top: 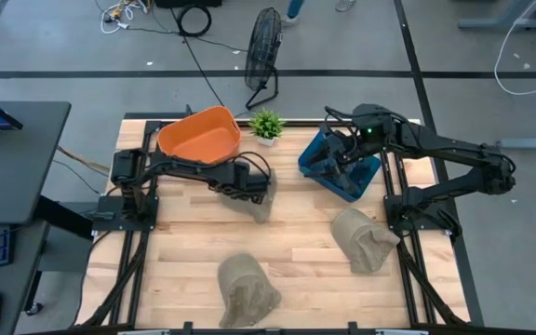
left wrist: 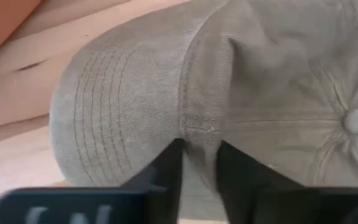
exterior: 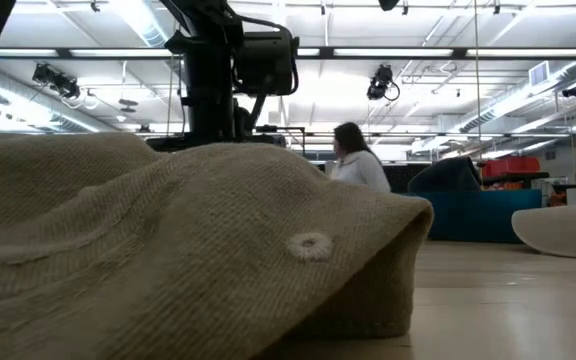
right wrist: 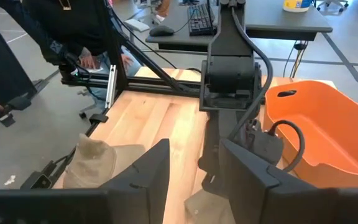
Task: Pick & Place hat
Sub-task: Put the top brown cap into the orange bin
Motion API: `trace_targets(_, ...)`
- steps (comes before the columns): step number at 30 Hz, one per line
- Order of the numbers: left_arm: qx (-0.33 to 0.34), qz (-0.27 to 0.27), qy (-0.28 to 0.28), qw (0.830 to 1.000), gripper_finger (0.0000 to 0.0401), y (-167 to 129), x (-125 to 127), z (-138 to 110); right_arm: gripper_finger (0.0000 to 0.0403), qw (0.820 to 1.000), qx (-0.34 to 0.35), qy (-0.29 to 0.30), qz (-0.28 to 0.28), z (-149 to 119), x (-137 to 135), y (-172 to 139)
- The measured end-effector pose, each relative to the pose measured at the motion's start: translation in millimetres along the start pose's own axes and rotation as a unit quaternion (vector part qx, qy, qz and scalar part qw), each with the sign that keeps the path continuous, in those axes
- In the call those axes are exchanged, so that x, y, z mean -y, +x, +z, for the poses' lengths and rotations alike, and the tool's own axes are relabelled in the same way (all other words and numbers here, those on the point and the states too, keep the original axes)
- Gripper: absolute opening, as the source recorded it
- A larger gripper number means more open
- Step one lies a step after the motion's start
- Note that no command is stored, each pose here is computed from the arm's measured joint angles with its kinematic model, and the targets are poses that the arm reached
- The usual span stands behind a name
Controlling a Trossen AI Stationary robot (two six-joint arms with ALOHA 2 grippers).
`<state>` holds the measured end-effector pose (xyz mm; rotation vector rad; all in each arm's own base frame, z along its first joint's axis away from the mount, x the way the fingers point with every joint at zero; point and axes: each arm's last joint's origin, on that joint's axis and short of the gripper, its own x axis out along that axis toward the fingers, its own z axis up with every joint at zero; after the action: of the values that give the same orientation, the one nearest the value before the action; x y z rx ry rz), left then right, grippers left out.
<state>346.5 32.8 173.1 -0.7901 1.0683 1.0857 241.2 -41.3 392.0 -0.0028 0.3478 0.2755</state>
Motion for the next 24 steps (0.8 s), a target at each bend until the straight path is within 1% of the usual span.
trace_targets(2,-0.003,-0.002,0.006,1.0,0.0034,0,0,1,0.014,1.0,-0.001,0.0,0.0,0,0,0)
trace_targets(3,-0.004,-0.003,0.004,1.0,0.0018,0,-1,2,0.014,1.0,-0.001,0.001,0.0,0,0,0)
trace_targets(7,-0.014,-0.007,-0.002,1.0,0.0008,-6,-1,4,0.014,1.0,-0.004,0.002,0.001,-1,0,0)
trace_targets(10,-0.017,-0.019,-0.011,1.0,0.0005,-23,2,6,0.014,1.0,-0.004,0.002,0.001,-1,0,0)
trace_targets(13,-0.005,-0.041,-0.02,0.999,0.0005,-53,3,8,0.014,1.0,-0.009,0.004,0.001,-2,0,0)
trace_targets(16,0.022,-0.082,-0.032,0.996,0.0005,-90,4,12,0.014,1.0,-0.012,0.006,0.002,-3,0,0)
trace_targets(19,0.057,-0.099,-0.047,0.992,0.0004,-131,-4,16,0.014,1.0,-0.014,0.007,0.002,-3,0,0)
trace_targets(21,0.09,-0.095,-0.058,0.99,0.0004,-156,-13,17,0.014,1.0,-0.014,0.007,0.002,-3,0,0)
trace_targets(24,0.141,-0.066,-0.076,0.985,0.0004,-188,-29,22,0.014,1.0,-0.015,0.008,0.002,-3,0,0)
